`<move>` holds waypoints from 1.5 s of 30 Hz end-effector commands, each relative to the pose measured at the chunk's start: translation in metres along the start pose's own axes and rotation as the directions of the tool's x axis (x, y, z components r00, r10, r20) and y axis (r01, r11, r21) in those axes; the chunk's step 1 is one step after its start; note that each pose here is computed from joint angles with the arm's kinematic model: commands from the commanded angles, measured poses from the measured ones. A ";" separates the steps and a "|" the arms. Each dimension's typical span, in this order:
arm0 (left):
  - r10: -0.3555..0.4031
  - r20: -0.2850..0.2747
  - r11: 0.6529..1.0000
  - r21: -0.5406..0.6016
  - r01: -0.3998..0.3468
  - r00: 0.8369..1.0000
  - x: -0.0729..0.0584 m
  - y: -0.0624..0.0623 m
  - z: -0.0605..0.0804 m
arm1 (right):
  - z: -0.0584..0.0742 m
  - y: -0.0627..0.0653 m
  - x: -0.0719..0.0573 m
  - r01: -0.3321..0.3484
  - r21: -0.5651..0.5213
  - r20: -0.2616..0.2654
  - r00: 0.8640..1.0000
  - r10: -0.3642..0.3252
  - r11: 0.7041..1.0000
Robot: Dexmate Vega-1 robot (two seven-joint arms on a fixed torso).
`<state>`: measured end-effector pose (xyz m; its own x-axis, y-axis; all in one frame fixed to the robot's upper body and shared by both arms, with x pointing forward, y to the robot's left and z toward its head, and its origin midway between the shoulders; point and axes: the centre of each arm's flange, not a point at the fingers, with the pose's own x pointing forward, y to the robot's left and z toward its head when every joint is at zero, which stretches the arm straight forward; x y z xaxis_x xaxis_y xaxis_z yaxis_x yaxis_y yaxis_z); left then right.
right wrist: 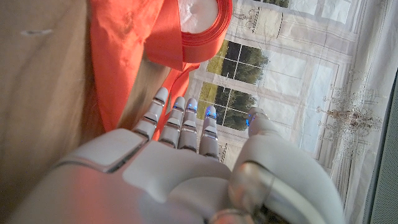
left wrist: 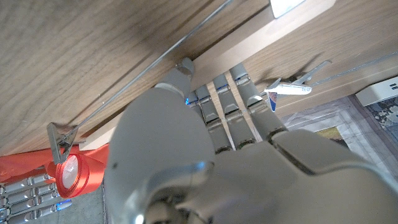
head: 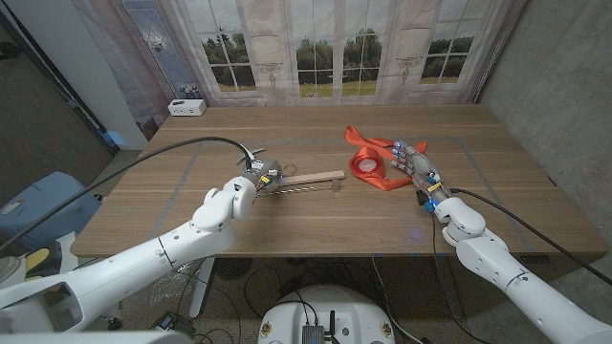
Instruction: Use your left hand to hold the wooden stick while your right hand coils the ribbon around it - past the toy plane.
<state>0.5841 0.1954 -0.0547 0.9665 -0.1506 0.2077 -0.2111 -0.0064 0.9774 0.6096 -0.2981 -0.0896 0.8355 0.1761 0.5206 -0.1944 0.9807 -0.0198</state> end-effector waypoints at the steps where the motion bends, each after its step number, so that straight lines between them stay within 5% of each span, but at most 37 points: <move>1: 0.063 0.007 0.998 -0.005 -0.063 0.998 0.002 -0.013 -0.005 | 0.002 0.000 -0.006 0.014 -0.013 -0.002 1.000 -0.014 1.000; 12: 0.261 0.036 0.965 0.023 -0.261 0.965 -0.013 0.017 -0.005 | 0.007 0.002 -0.007 0.012 -0.033 0.005 1.000 -0.012 0.999; 32: 0.450 0.043 0.884 0.121 -0.452 0.892 -0.052 0.060 -0.007 | 0.025 0.009 -0.004 0.001 -0.140 0.014 1.000 0.001 0.990; 37: 0.472 0.028 0.871 0.139 -0.471 0.881 -0.061 0.062 -0.010 | 0.033 0.016 -0.006 0.012 -0.246 -0.009 1.000 -0.015 0.969; 45: 0.501 0.006 0.853 0.164 -0.495 0.866 -0.071 0.065 -0.016 | 0.055 0.032 -0.006 -0.004 -0.443 -0.050 0.999 -0.021 0.896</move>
<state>0.5201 0.2128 -0.0104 0.7657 -0.1647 0.6218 -0.6371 -0.0609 0.7684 0.5866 -0.2867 -0.0662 0.8480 0.1676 0.5028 -0.0621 0.9736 -0.2198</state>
